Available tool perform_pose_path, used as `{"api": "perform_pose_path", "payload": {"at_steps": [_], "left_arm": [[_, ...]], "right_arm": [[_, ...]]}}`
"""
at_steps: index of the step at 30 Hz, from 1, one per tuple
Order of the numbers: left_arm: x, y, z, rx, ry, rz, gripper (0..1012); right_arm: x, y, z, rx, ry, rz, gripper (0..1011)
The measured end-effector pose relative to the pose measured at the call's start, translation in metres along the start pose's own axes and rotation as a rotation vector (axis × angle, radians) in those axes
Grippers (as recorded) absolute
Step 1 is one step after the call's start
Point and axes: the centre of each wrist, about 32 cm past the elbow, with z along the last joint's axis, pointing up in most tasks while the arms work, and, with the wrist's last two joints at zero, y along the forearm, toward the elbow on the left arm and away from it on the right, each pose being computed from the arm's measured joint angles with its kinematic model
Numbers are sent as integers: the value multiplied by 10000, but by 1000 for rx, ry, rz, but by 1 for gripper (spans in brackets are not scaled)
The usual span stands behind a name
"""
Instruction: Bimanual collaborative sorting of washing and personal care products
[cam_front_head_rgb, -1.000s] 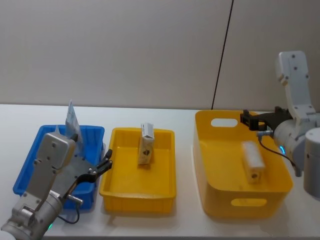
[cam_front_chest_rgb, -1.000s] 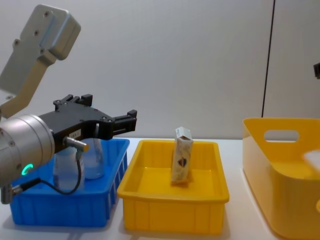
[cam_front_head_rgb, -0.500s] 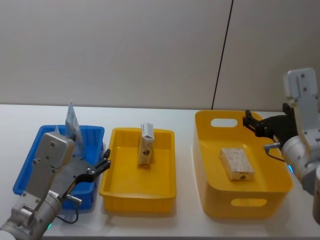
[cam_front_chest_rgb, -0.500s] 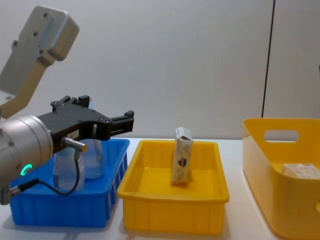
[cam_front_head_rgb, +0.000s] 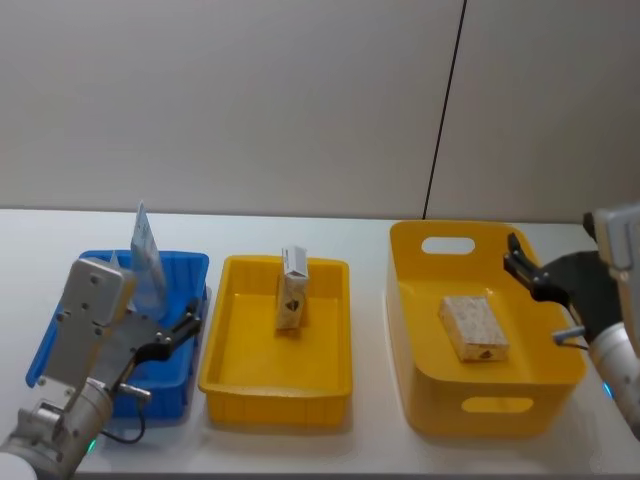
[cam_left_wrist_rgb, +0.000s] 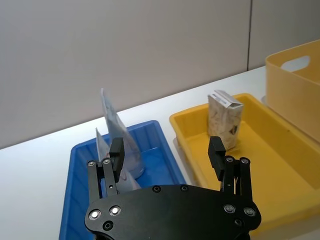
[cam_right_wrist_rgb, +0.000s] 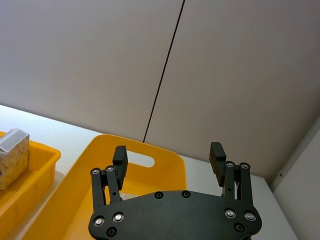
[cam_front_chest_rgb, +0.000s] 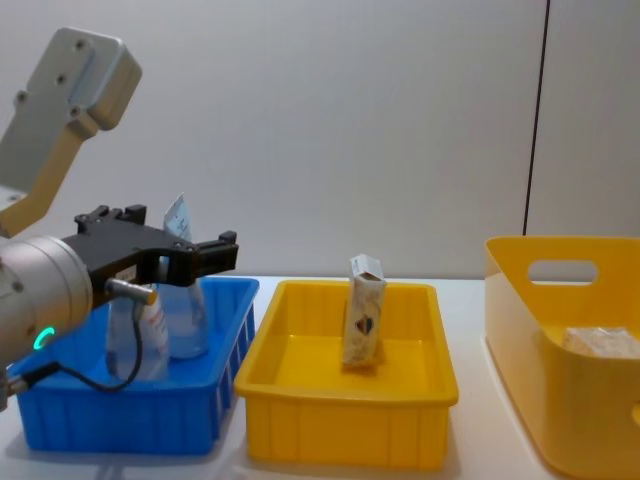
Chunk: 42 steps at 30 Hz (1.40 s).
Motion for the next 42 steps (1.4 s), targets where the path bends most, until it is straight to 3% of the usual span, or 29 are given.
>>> {"api": "perform_pose_path", "payload": {"at_steps": [5,12,27,33,42], "left_arm": [[25,-36,-7,23,5,39,1001],[65,-99,-19,42,10,86,1002],[156,-272,-70,90,23,160,1002],[197,-355,-102,122,45,173,1001],[250,-467,-166,167,115,188,1001]], "right_arm": [[43,-80,-144,43,-21,13,1004],[82,-145,-251,77,-37,24,1004],[118,-209,-346,108,-53,36,1004],[125,-221,-364,115,-56,38,1004],[128,-230,-376,119,-58,39,1004]]}}
